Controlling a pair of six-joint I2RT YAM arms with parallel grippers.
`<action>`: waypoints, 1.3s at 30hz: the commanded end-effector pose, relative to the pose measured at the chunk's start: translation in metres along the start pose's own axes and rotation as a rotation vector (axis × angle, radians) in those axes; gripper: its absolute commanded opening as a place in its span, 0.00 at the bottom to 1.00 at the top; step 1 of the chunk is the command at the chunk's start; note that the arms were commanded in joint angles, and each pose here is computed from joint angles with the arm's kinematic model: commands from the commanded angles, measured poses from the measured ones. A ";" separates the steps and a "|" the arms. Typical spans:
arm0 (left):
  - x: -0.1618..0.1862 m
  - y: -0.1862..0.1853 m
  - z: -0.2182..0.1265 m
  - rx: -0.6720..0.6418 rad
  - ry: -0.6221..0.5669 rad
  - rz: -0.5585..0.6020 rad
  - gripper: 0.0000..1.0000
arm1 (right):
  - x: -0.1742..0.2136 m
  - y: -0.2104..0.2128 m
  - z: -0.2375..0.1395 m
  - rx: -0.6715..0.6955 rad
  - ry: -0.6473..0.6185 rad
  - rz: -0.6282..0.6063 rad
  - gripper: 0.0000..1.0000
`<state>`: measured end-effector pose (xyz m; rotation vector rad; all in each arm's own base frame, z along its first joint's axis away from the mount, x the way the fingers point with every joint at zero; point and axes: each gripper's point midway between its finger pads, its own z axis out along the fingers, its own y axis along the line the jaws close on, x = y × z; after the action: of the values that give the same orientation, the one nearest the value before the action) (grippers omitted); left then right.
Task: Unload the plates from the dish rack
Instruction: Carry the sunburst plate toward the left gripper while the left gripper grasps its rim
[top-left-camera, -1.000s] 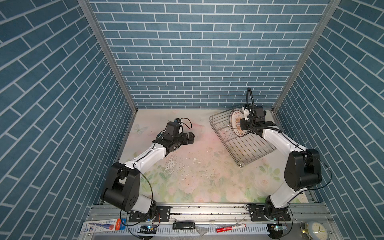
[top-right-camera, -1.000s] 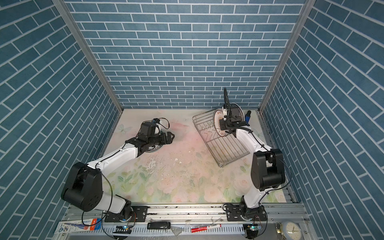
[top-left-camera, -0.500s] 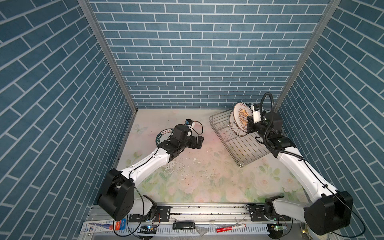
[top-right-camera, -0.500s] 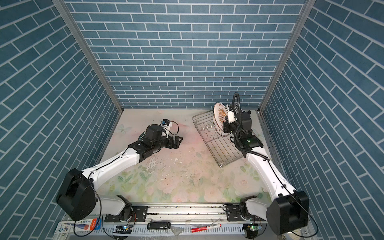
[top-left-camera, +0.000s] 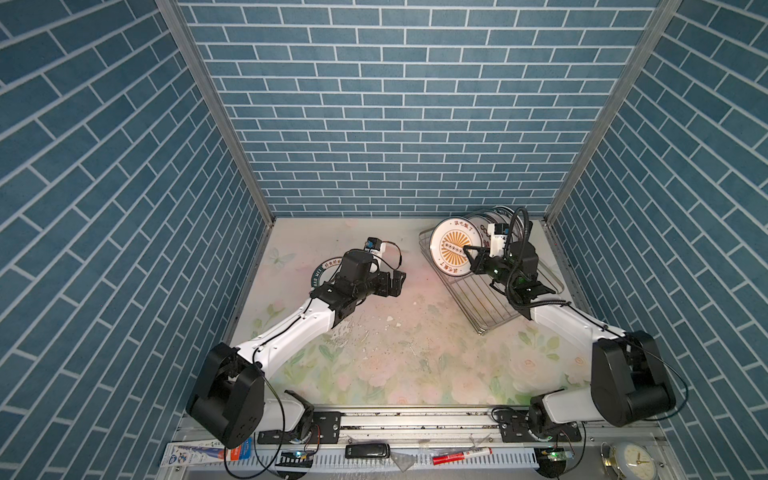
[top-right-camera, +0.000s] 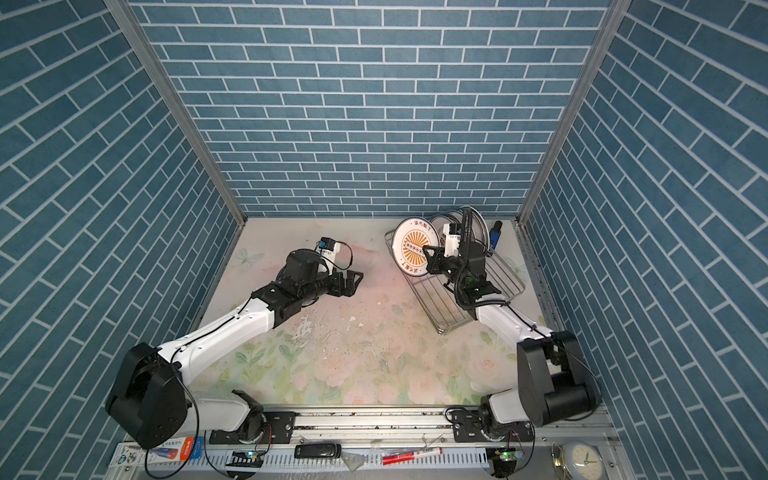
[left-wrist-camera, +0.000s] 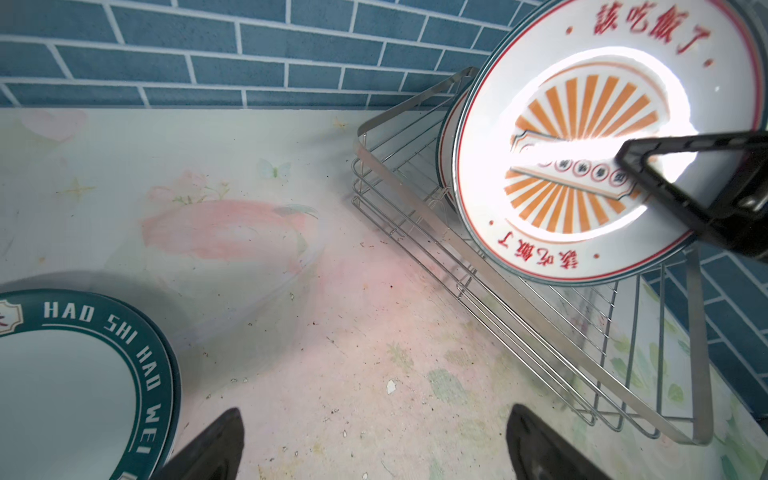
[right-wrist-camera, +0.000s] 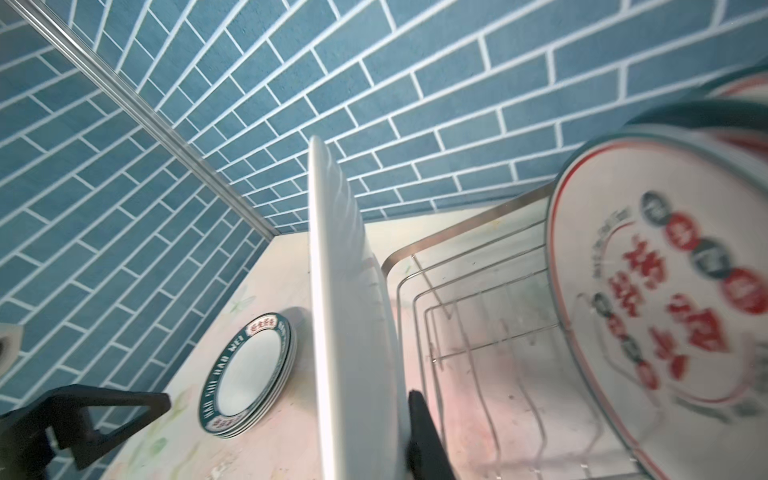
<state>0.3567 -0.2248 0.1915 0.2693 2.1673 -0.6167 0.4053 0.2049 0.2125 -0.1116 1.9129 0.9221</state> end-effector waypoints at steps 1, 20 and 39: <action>0.003 0.016 0.006 0.020 0.029 -0.096 0.99 | -0.013 0.046 0.011 -0.214 -0.030 0.131 0.00; -0.007 0.025 0.010 0.249 0.004 -0.314 0.98 | 0.033 0.123 0.073 -0.535 0.197 0.550 0.00; -0.015 0.029 0.004 0.306 -0.029 -0.368 0.37 | 0.059 0.149 0.085 -0.543 0.310 0.557 0.13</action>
<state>0.3820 -0.2020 0.1829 -0.0080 2.1340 -1.1497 0.3707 0.3722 0.1897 0.0562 2.0609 1.8350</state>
